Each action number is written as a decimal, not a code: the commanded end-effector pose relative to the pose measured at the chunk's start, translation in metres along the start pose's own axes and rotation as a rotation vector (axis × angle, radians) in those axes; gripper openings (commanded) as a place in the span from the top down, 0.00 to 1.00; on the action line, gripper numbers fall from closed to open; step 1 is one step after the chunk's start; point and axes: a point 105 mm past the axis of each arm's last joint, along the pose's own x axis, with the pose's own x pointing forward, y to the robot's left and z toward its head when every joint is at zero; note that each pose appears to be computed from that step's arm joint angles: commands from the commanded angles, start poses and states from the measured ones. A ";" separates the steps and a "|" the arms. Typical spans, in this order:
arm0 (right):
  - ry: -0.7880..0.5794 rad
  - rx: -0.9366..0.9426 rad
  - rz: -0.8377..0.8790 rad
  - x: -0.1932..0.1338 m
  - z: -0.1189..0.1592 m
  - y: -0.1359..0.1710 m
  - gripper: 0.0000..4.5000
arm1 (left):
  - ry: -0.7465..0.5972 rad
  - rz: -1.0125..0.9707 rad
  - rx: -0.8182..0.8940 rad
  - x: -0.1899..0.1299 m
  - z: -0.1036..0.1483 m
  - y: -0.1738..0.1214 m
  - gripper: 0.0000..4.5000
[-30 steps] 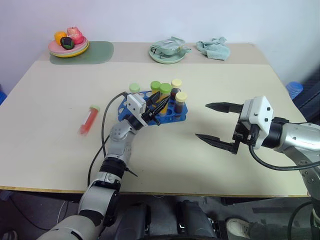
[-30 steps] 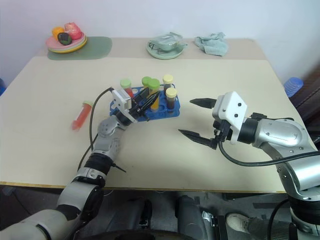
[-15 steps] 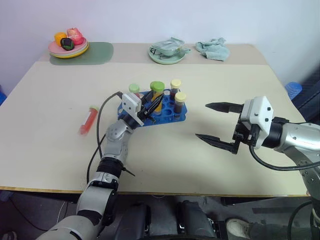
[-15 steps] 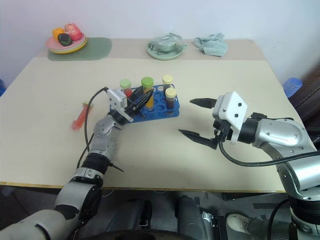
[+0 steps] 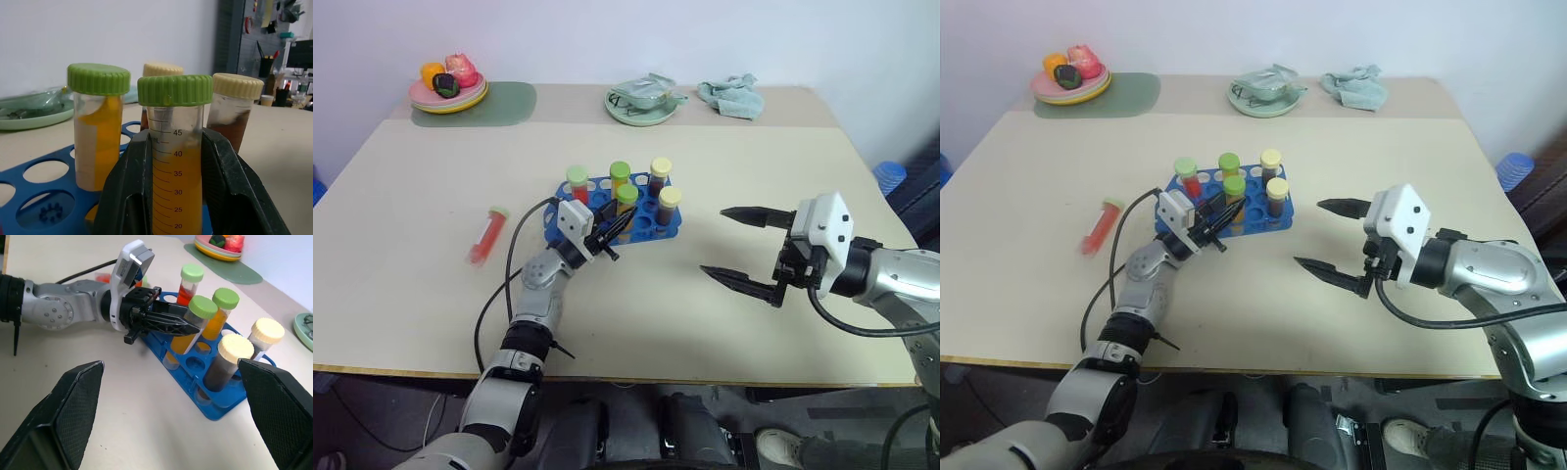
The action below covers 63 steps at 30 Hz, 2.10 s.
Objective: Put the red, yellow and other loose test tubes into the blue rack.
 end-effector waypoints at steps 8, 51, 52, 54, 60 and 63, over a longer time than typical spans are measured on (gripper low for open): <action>-0.020 0.003 -0.066 -0.015 0.015 0.000 0.00 | -0.020 -0.001 -0.047 -0.001 0.001 0.002 0.29; -0.097 0.044 0.002 0.014 -0.010 -0.002 0.00 | 0.493 0.072 -0.164 -0.083 0.096 0.041 0.06; -0.097 0.044 -0.001 0.014 -0.010 -0.002 0.00 | 0.518 0.022 -0.178 -0.081 0.093 0.033 0.06; -0.091 0.043 -0.010 0.011 -0.011 -0.001 0.00 | 0.597 -0.048 -0.243 -0.076 0.077 0.023 0.06; -0.076 0.039 -0.050 0.003 -0.009 0.000 0.00 | 0.625 -0.196 -0.355 -0.041 0.058 0.001 0.06; -0.060 0.032 -0.076 -0.003 -0.008 0.001 0.00 | 0.553 -0.219 -0.370 -0.018 0.064 -0.002 0.06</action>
